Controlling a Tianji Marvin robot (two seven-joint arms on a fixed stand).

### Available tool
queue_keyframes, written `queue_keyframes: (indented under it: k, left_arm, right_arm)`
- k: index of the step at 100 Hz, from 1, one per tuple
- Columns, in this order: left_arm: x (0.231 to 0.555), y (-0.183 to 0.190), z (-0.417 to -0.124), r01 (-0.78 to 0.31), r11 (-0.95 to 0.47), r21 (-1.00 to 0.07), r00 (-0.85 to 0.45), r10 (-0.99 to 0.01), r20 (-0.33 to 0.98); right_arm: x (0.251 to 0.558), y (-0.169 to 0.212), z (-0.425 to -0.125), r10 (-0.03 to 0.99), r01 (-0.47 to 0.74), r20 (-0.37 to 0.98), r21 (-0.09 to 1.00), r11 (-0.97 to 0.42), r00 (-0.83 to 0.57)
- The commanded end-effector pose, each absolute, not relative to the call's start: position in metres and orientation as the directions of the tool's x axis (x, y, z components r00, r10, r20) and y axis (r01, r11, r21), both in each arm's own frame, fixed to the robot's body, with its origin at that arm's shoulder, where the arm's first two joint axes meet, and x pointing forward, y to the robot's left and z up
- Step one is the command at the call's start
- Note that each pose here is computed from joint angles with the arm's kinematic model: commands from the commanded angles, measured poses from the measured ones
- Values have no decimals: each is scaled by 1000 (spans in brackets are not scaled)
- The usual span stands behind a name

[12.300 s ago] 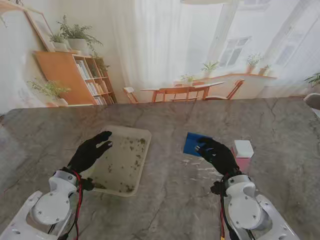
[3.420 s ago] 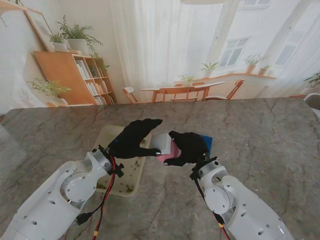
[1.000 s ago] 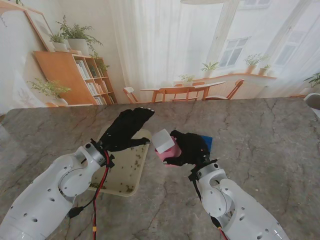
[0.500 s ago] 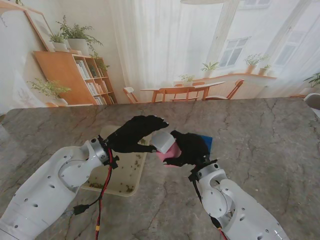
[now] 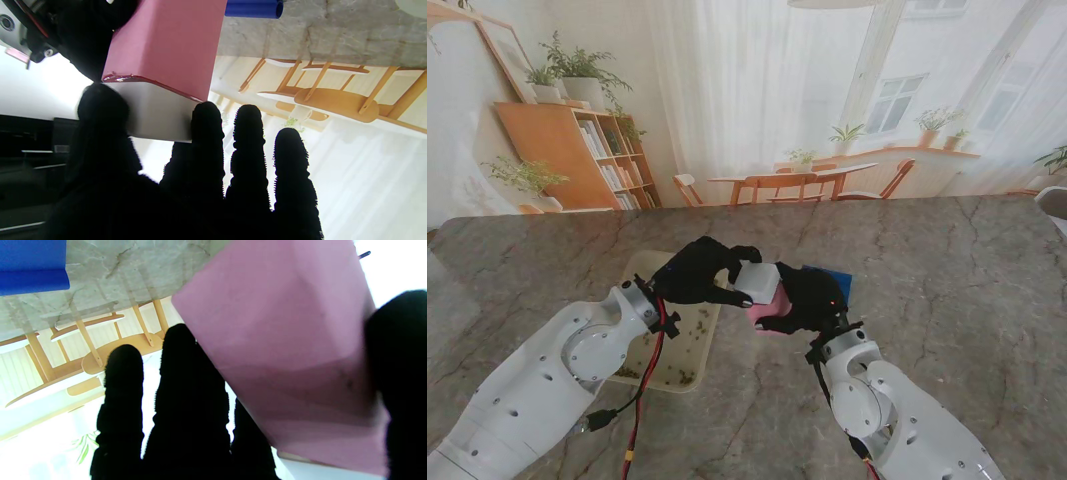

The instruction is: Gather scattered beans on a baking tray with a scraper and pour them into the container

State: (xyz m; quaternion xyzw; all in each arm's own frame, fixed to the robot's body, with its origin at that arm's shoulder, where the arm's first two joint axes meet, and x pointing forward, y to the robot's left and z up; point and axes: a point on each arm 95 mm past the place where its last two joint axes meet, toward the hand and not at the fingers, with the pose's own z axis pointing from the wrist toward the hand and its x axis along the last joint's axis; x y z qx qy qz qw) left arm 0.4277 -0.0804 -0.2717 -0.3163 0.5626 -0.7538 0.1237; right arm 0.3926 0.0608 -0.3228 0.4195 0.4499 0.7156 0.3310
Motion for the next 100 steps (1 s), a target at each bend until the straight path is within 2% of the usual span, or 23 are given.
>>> queue_keyframes:
  k: [1,33,55,74,100]
  left_arm:
    - [420,-92,-278,-184,-348,-919,-762,-540,357]
    - [405,-110,-280,-142,-394,-908,-652,-653,386]
    - [395,-115,-273,-181,-391,-902,-621,-666,413]
    - [389,-113,-267,-165,-446,-879,-591,-670,451]
    - [385,-83,-248,-34,-462,-886,-607,-695,386]
  right_arm:
    - [391,66,-319,846,-97,305,919,-382,-438]
    - [390,66,-318,861,-103,302,922,-372,-409]
    - [390,66,-318,865,-101,300,924,-368,-402]
    - [390,65,-318,865,-97,299,926,-365,-403]
    - [391,64,-317,862,-102,299,924,-369,-410]
